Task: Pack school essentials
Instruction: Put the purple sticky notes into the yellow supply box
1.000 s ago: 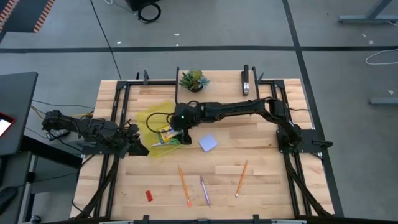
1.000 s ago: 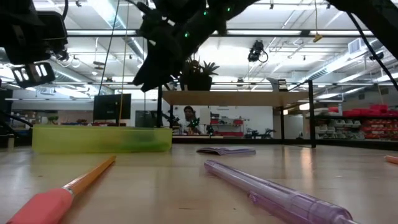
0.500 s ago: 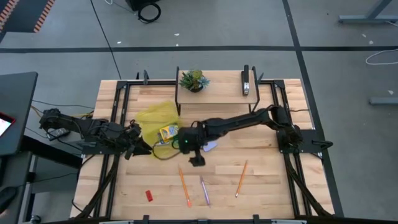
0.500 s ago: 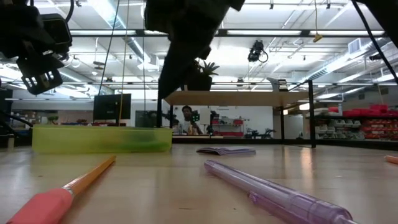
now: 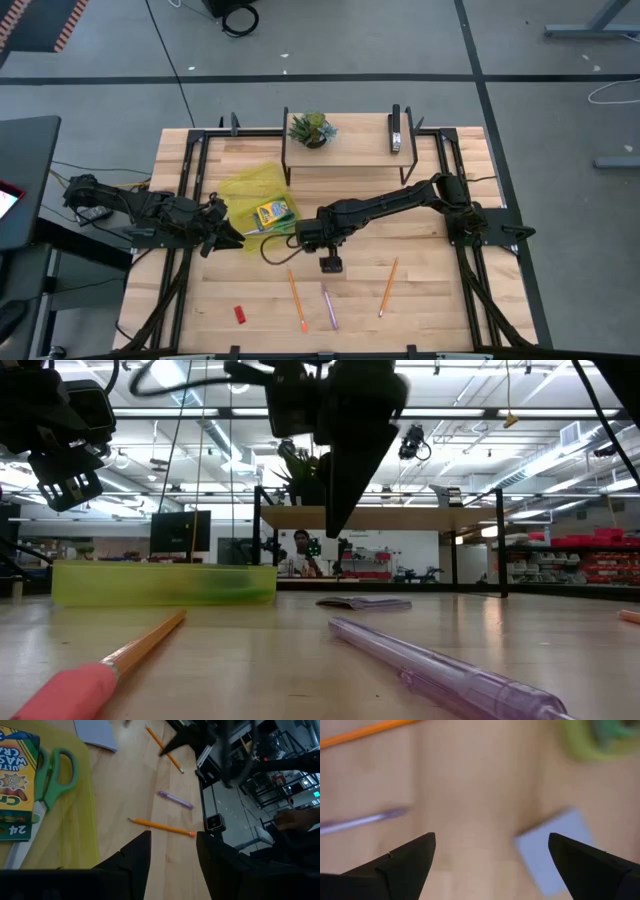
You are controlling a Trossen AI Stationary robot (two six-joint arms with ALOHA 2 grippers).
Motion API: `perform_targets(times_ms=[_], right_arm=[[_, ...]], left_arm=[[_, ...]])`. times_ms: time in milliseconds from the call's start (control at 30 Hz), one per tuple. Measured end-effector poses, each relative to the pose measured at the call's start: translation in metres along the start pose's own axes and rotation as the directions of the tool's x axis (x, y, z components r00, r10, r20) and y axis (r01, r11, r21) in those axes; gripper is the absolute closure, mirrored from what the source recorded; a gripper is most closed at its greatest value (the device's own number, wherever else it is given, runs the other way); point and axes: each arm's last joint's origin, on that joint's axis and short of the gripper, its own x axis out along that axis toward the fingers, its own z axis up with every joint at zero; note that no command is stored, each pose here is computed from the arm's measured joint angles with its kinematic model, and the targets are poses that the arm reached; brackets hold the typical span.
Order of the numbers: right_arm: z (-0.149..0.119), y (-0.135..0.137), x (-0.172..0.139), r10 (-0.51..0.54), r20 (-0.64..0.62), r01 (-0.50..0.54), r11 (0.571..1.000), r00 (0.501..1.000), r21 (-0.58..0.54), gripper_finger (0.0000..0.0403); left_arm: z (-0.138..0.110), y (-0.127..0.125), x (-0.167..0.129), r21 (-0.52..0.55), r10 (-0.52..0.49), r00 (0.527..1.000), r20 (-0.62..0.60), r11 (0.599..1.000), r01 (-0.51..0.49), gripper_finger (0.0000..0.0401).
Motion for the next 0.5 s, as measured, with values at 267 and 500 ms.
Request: perform_targets(times_ms=[267,500], right_arm=[[-0.003,0.001,-0.001,-0.286,0.034,0.261,0.911,0.958,0.32,0.0008],[-0.017,-0.002,0.013,-0.247,-0.083,0.254,0.82,0.965,0.513,0.0008]], left_arm=[[0.0,0.0,0.0,0.0,-0.001,1.0,0.006,1.0,0.001,0.0234],[0.001,0.0,0.0,0.001,0.006,1.0,0.017,1.0,-0.006,0.0234]])
